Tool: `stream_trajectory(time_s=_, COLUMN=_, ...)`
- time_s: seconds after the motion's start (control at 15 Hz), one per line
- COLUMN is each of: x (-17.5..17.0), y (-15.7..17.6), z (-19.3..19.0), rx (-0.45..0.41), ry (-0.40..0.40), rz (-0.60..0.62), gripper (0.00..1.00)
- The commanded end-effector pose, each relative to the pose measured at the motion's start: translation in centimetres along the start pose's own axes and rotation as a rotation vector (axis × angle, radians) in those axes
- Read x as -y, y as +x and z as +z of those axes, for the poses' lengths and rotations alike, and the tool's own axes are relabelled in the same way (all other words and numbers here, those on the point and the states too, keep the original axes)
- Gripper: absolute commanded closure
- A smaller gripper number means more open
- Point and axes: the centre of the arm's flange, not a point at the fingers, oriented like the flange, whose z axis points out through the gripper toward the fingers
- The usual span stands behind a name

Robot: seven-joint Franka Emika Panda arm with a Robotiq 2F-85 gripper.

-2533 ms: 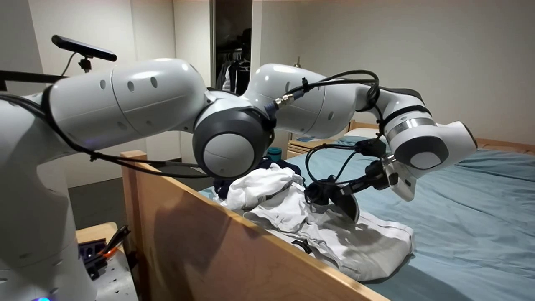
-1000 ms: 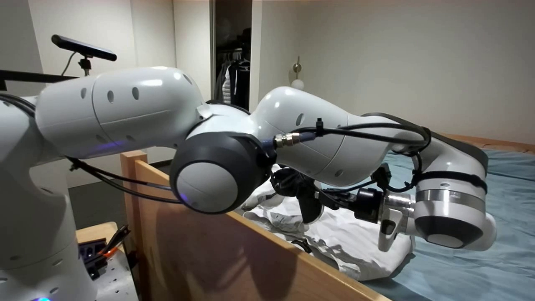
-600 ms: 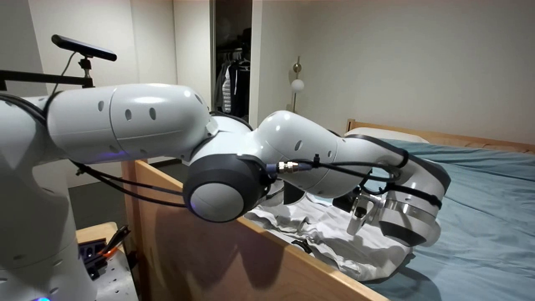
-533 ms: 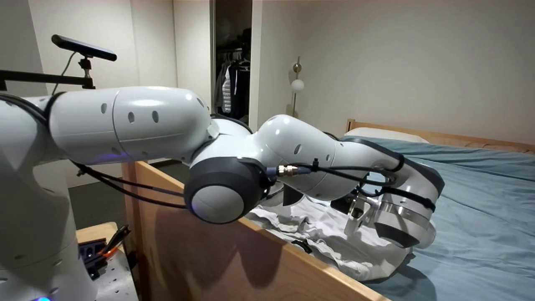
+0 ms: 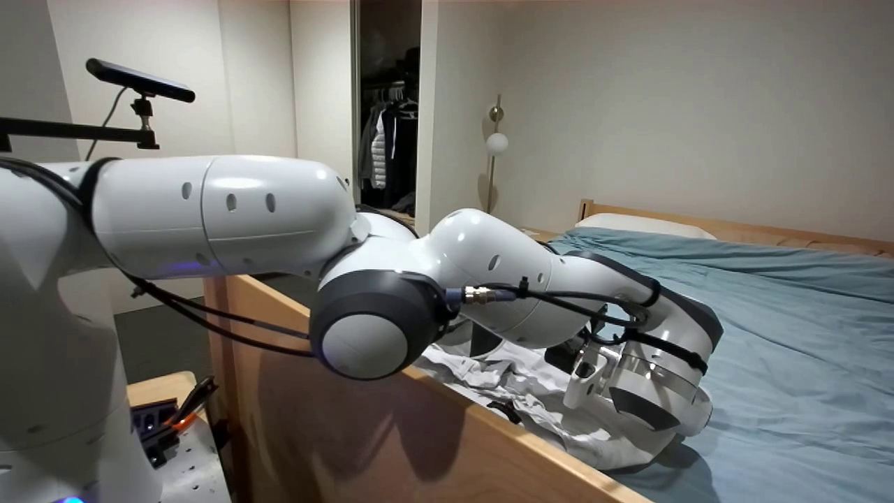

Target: Move the cap to the right

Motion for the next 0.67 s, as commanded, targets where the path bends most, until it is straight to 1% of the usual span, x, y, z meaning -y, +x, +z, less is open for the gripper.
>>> stream_trajectory(time_s=0.0, x=1.8, y=1.0, z=-1.0, rx=0.021, ry=0.068, rz=0.076, gripper=0.93)
stream_trajectory(time_s=0.07, x=0.8, y=0.0, z=-0.7, rx=0.019, ry=0.096, rz=0.095, gripper=0.93)
stream_trajectory(time_s=0.13, x=0.2, y=-0.8, z=-0.5, rx=0.023, ry=0.104, rz=0.12, gripper=0.93)
stream_trajectory(time_s=0.33, x=-0.7, y=-2.5, z=-0.8, rx=0.032, ry=0.139, rz=0.176, gripper=0.92)
stream_trajectory(time_s=0.4, x=-1.0, y=-2.9, z=-0.8, rx=0.025, ry=0.164, rz=0.178, gripper=0.67)
stream_trajectory(time_s=0.47, x=-1.1, y=-3.2, z=-0.7, rx=0.023, ry=0.181, rz=0.173, gripper=0.67)
stream_trajectory(time_s=0.53, x=-1.3, y=-3.5, z=-0.9, rx=0.005, ry=0.212, rz=0.155, gripper=0.64)
stream_trajectory(time_s=0.6, x=-0.7, y=-3.2, z=-1.5, rx=-0.011, ry=0.243, rz=0.133, gripper=0.56)
